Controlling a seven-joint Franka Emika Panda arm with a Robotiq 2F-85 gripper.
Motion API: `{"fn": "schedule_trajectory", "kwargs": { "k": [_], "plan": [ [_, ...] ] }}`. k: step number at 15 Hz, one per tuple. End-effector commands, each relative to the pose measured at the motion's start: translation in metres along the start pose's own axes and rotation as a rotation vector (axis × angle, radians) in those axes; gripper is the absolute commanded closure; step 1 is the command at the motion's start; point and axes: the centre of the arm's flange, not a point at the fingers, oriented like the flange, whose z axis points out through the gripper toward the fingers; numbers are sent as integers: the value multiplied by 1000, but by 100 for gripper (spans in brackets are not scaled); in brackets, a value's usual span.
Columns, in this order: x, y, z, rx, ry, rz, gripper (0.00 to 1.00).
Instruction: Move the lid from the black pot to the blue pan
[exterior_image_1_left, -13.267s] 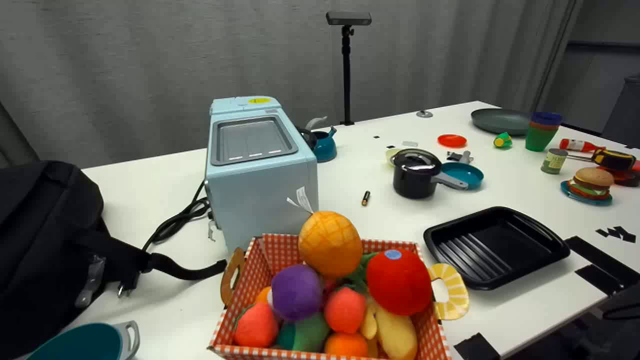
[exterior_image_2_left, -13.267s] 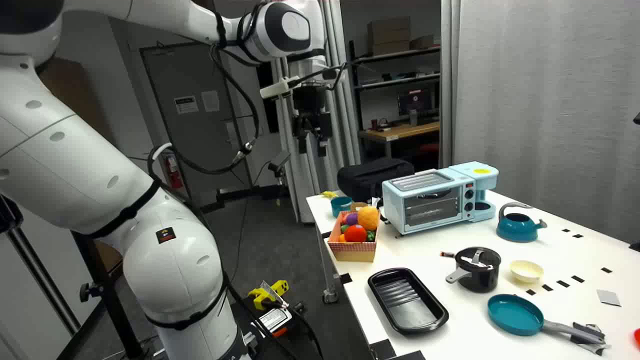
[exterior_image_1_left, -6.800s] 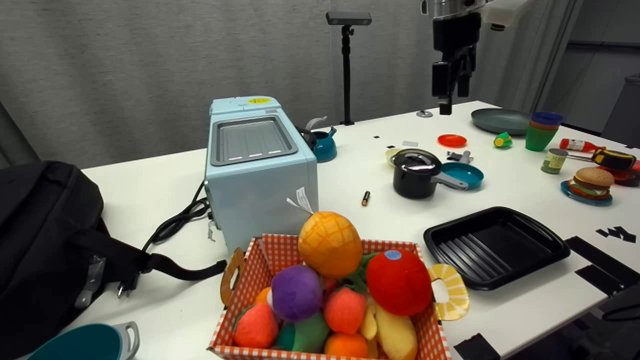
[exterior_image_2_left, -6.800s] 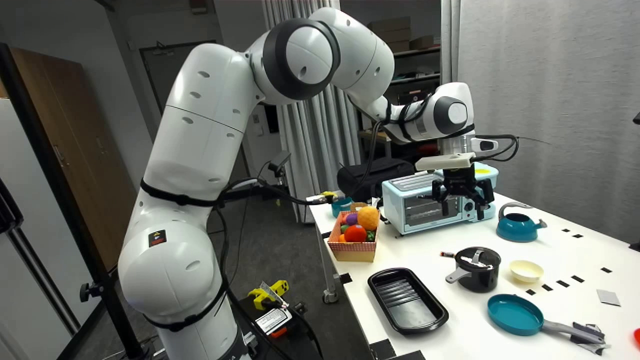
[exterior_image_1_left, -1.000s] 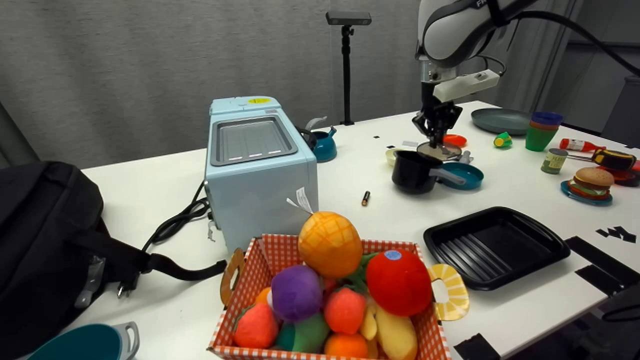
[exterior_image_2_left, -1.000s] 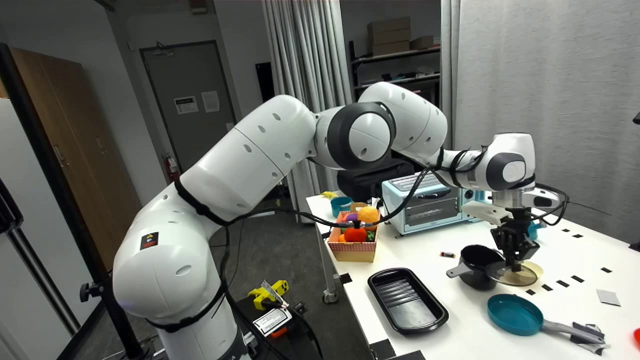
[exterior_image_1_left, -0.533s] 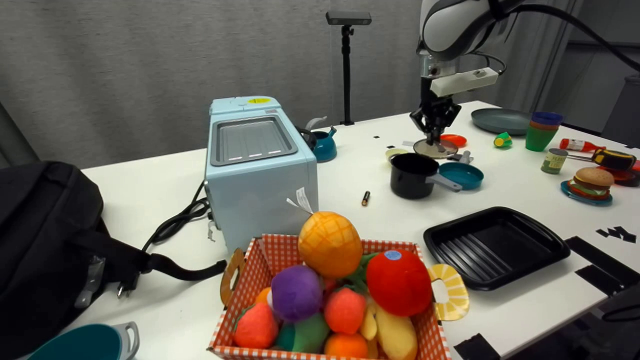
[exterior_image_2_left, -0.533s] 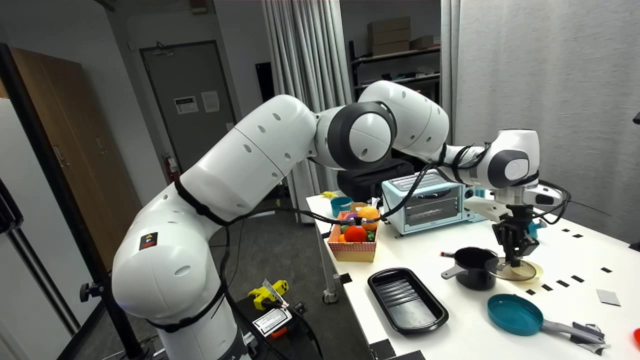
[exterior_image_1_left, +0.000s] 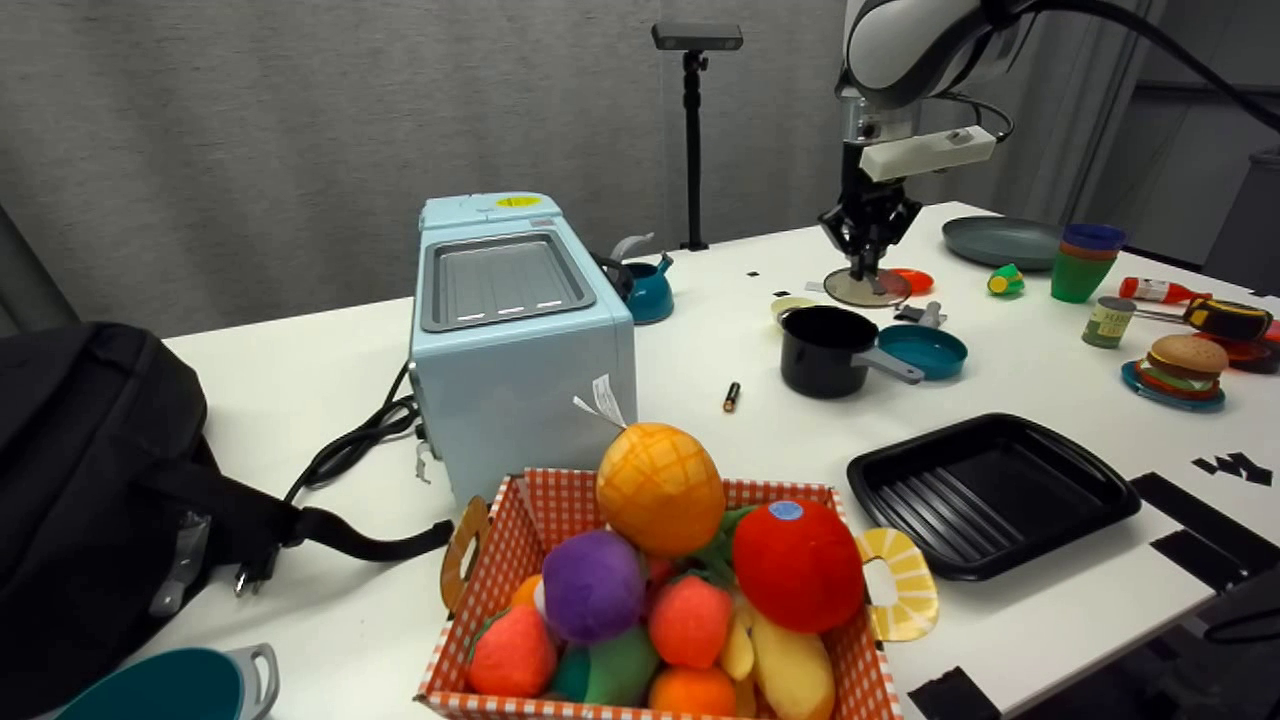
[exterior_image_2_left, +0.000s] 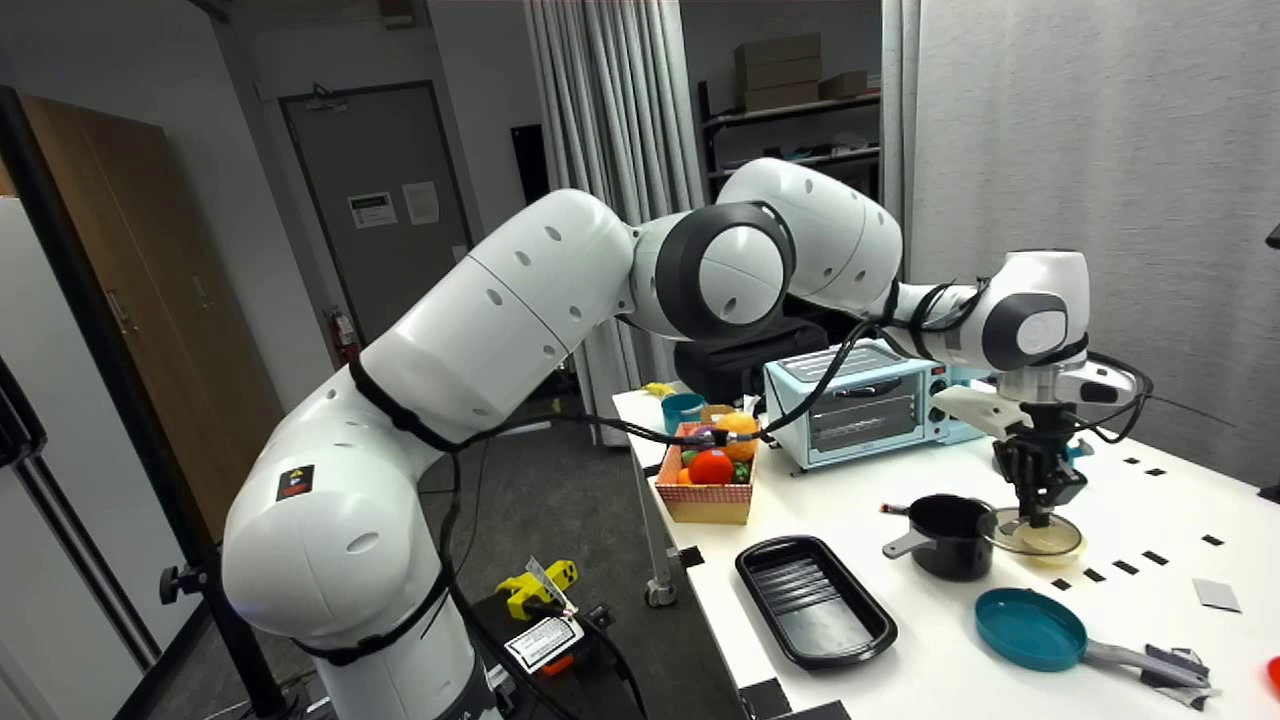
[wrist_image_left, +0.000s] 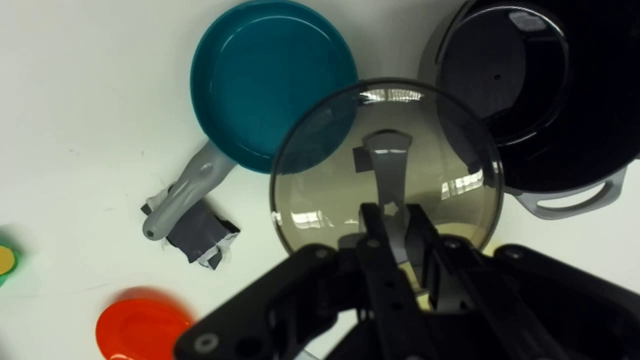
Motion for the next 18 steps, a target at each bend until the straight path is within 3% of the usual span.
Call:
{"fn": "schedule_trajectory", "kwargs": {
  "k": [1, 7, 18],
  "plan": [
    [4, 13, 9, -7, -17, 41, 96],
    [5, 30, 29, -37, -38, 70, 96],
    [2, 23, 85, -95, -90, 124, 96]
  ]
}}
